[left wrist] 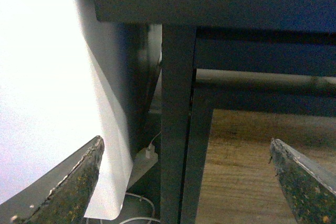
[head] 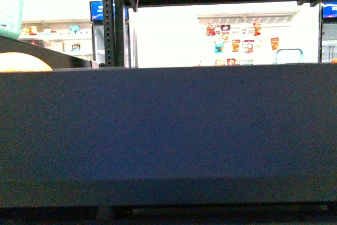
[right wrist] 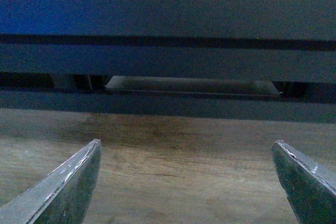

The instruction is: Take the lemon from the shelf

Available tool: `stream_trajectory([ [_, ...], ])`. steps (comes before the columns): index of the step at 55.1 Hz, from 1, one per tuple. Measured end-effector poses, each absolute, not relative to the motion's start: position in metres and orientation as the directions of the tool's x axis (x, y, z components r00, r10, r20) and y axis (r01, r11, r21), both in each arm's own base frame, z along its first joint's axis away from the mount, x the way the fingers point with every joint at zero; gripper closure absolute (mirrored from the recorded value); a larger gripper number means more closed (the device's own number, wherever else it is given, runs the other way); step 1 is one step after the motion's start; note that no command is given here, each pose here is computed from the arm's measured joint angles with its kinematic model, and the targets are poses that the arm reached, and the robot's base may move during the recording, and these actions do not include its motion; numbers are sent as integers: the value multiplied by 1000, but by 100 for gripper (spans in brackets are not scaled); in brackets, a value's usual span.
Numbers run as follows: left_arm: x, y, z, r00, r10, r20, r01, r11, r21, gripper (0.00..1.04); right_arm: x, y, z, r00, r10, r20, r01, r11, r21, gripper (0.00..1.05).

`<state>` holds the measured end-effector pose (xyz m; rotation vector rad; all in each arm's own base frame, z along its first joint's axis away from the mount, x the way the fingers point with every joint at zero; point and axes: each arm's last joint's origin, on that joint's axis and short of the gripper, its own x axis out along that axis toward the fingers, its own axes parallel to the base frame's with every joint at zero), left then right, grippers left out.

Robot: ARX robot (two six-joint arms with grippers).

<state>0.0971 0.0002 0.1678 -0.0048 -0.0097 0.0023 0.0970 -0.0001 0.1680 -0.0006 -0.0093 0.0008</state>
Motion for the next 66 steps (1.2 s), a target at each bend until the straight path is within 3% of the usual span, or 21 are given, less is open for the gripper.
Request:
stream_trajectory([
  [66,97,0,168,1000,2,10,-2,1000,-3,8,97,0,168,1000,1,10,-1,1000,0,7],
])
